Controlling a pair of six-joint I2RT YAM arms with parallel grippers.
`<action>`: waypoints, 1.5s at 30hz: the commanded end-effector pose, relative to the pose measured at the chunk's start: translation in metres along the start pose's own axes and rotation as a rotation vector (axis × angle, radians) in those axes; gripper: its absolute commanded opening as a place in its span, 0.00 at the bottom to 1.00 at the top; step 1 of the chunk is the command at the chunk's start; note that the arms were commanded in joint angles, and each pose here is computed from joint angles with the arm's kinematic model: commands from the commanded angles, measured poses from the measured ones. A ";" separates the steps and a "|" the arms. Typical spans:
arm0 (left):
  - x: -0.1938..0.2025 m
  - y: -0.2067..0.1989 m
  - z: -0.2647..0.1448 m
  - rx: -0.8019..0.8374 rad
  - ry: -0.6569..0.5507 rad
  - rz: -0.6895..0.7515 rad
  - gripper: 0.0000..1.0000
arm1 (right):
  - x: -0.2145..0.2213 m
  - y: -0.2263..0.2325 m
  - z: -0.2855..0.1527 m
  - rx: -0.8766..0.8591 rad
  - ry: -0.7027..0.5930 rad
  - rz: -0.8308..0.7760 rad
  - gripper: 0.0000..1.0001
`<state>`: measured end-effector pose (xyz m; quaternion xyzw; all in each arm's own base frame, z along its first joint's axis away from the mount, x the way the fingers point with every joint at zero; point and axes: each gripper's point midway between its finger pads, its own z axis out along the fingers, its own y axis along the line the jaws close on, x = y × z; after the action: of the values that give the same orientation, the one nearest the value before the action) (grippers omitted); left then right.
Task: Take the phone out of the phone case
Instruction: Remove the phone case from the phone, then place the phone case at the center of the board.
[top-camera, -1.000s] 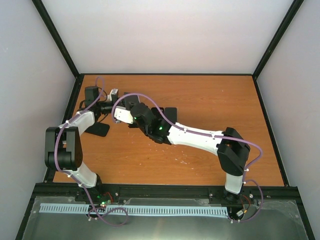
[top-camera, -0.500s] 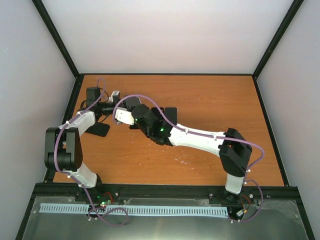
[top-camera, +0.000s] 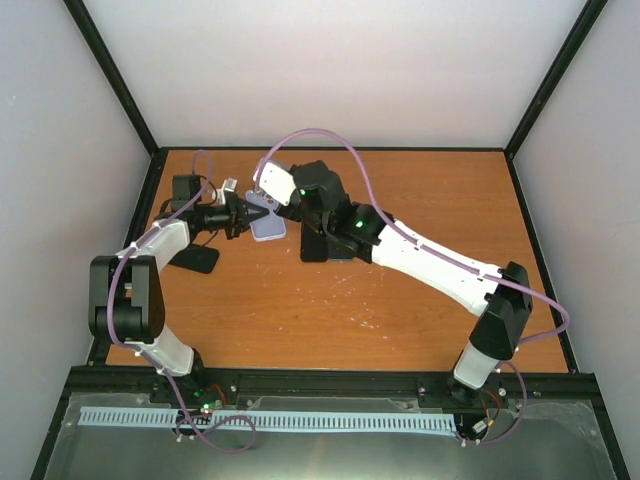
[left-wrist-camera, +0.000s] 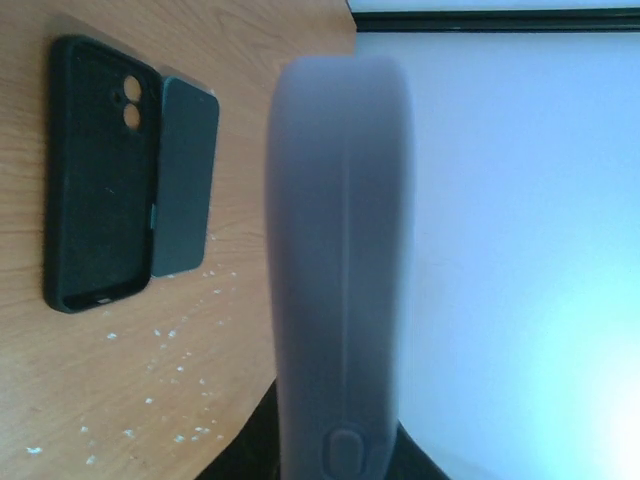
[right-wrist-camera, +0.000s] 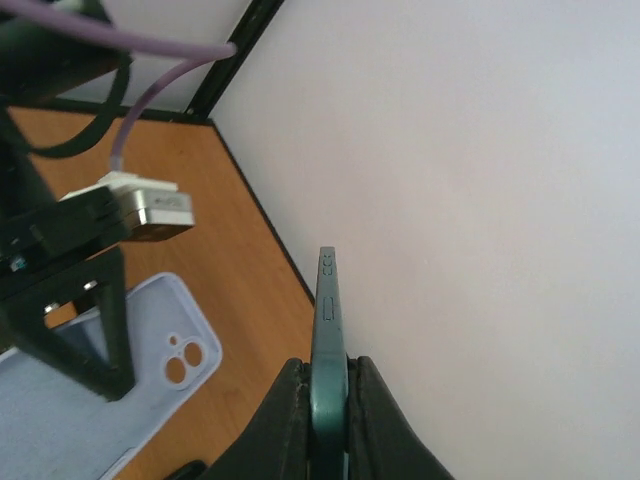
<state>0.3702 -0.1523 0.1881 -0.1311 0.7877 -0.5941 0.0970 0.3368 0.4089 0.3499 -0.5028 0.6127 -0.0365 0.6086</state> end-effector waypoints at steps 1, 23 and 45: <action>-0.013 -0.014 -0.009 -0.056 -0.066 0.181 0.01 | -0.015 -0.036 -0.015 0.042 -0.048 0.080 0.03; -0.031 0.070 0.009 -0.286 0.046 0.391 0.01 | 0.132 -0.096 -0.049 0.015 0.163 0.336 0.03; -0.036 0.126 0.076 -0.338 0.184 0.298 0.01 | 0.153 -0.095 -0.043 -0.004 0.199 0.377 0.03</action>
<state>0.4016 -0.1716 0.0394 0.0198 0.8977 -0.4340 0.0734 0.3925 0.2355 0.2953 -0.3861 0.7656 0.0209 0.5141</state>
